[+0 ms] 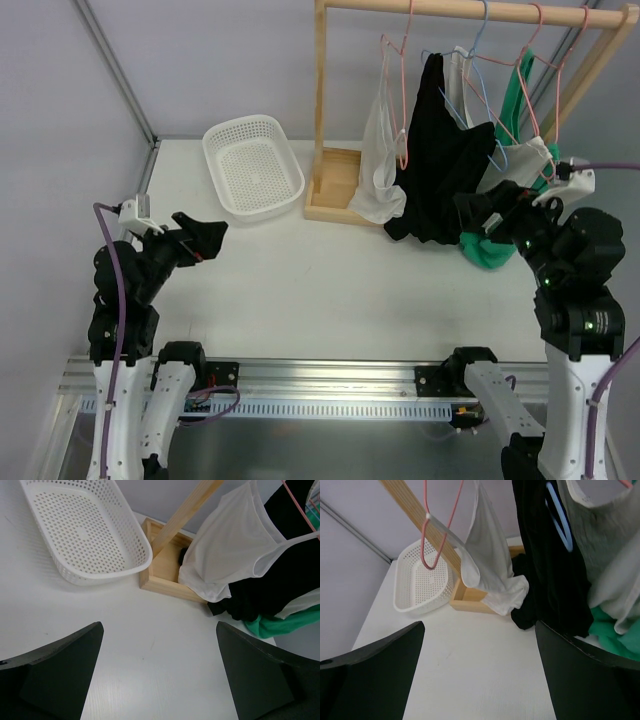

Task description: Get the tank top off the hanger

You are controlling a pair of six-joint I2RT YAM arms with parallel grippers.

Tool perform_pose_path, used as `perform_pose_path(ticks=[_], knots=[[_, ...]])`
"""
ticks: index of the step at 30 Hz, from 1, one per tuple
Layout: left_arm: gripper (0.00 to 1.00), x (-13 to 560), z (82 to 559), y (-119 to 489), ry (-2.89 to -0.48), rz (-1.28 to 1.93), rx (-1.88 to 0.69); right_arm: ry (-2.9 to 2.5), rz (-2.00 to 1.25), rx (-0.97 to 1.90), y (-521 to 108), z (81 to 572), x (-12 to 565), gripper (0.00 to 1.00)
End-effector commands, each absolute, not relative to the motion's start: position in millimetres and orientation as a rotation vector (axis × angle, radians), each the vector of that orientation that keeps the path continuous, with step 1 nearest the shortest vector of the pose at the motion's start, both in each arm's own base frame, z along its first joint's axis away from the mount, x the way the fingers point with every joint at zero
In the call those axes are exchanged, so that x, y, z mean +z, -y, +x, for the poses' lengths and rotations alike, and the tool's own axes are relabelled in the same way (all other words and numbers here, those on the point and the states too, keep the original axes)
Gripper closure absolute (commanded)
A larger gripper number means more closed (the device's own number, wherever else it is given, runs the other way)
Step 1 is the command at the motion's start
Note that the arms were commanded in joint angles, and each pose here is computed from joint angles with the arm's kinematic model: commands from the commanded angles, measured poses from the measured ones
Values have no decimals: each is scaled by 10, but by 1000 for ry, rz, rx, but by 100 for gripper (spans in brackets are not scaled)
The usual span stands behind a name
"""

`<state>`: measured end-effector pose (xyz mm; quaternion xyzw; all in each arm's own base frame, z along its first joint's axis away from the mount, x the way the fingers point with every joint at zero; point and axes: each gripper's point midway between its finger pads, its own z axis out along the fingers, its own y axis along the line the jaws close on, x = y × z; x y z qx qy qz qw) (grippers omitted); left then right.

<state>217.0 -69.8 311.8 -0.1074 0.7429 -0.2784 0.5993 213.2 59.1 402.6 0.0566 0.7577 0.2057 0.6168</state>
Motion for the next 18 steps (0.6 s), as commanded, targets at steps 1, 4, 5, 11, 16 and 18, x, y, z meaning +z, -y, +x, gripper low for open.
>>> perform_pose_path(ticks=[1, 4, 5, 11, 16, 18], knots=[[1, 3335, 2273, 625, -1682, -201, -570, -1621, 46, 527, -716, 2355, 4518, 1], [1, 3430, 2342, 616, -1682, -188, -556, -1604, 43, 576, -800, 2614, 4662, 1], [1, 3459, 2361, 603, -1677, -180, -544, -1566, 30, 591, -833, 2640, 4818, 1], [1, 3712, 2527, 387, -1633, -176, -387, -1549, -33, 595, -1040, 3011, 5124, 2], [1, 3839, 2679, 363, -1626, -163, -364, -1484, -57, 602, -1135, 3277, 5488, 2], [1, 3833, 2716, 365, -1633, -175, -371, -1499, -62, 605, -1217, 3514, 5456, 3]])
